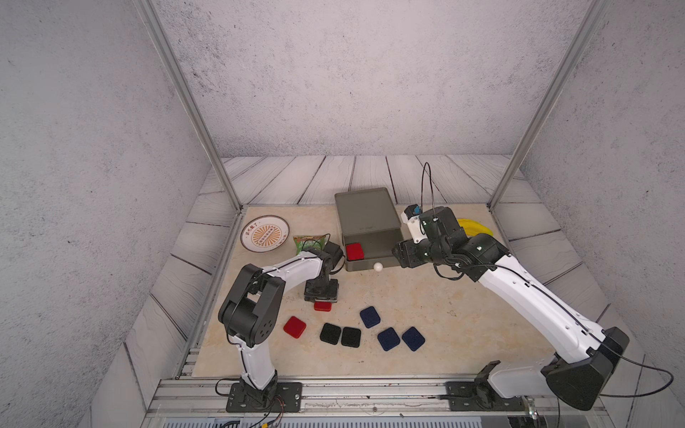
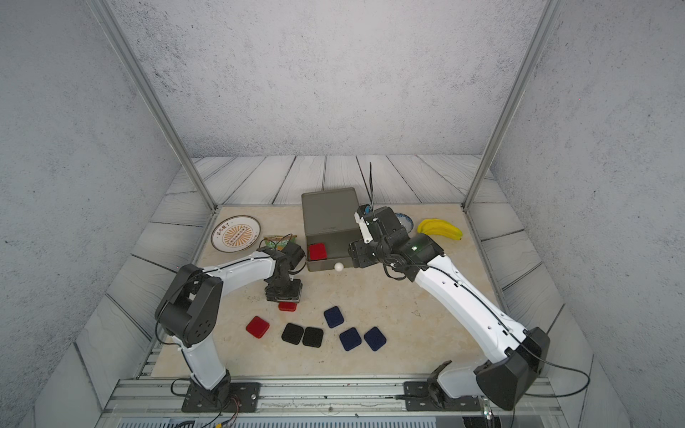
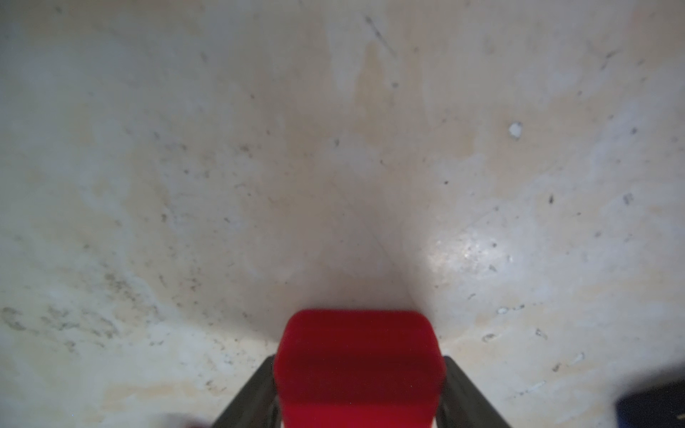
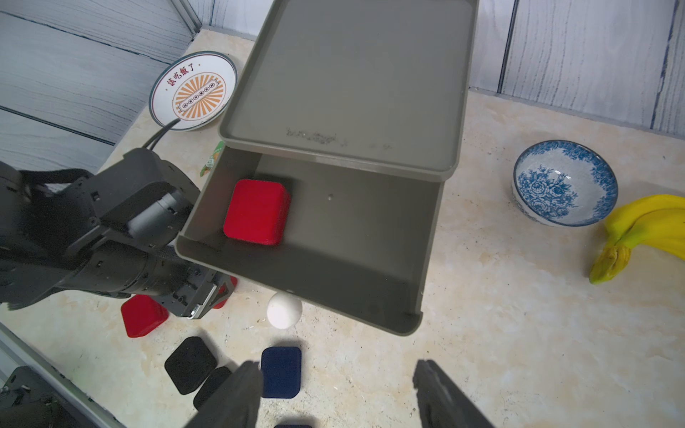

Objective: Place the brooch boxes into the drawer by color
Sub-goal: Pick up the brooch box from the center of the board.

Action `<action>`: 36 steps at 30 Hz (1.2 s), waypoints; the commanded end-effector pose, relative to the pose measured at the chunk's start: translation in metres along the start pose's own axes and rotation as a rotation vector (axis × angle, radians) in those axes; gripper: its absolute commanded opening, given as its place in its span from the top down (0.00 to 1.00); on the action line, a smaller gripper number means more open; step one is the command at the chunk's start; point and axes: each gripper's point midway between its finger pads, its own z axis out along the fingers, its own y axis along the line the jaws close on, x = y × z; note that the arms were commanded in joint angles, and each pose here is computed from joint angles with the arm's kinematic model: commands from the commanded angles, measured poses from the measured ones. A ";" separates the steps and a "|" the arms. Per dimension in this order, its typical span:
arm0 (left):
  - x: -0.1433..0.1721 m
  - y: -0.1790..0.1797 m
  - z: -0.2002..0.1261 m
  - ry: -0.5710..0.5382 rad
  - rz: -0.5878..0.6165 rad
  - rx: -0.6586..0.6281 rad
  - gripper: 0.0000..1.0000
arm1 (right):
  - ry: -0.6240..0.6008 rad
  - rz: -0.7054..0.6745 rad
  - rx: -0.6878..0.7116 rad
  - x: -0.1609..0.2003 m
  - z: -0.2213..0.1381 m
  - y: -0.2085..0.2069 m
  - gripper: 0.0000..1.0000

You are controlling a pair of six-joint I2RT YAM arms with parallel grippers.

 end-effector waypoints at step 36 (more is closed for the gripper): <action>-0.058 -0.054 -0.313 -0.657 -0.095 0.691 0.48 | -0.278 -0.021 -0.440 -0.047 -0.008 0.132 0.31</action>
